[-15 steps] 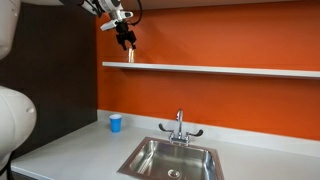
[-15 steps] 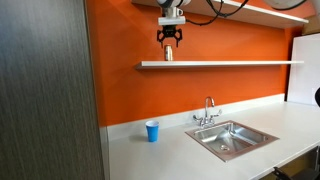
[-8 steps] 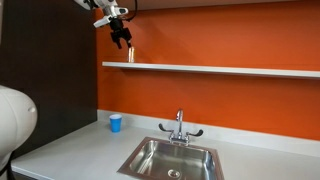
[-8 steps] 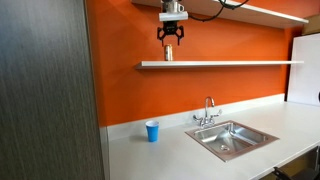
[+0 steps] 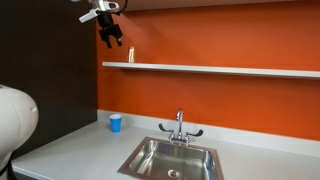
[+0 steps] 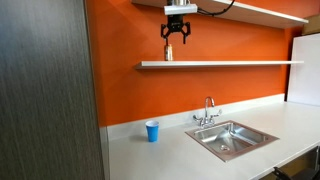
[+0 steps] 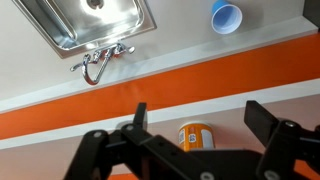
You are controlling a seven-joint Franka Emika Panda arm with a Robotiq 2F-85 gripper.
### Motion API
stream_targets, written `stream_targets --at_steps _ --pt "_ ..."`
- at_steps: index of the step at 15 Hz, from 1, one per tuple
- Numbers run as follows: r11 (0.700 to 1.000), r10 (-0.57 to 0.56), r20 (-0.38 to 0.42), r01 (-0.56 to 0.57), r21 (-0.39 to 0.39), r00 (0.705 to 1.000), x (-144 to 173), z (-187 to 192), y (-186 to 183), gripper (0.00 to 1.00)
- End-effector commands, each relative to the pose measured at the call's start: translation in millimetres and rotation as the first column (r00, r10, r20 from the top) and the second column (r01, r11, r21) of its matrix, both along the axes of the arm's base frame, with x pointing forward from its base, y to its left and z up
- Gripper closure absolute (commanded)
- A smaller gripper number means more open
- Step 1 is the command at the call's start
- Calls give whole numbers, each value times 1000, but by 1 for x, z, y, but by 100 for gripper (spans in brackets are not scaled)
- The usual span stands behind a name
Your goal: Put the orange can on the bottom shelf
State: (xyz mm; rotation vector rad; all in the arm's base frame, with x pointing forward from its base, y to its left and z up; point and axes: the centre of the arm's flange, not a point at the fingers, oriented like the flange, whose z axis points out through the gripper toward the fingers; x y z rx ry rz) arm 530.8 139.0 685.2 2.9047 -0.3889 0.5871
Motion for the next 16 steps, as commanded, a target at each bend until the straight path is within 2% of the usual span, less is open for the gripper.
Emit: stream_targets --at_steps 1,8,16 --pt "1000 13 -15 -13 -4 1000 -57 -20 -7 0" --pt "996 69 -38 -71 -47 997 -114 -60 -8 0" --pt "999 41 -106 -44 -32 994 -135 -118 -31 0"
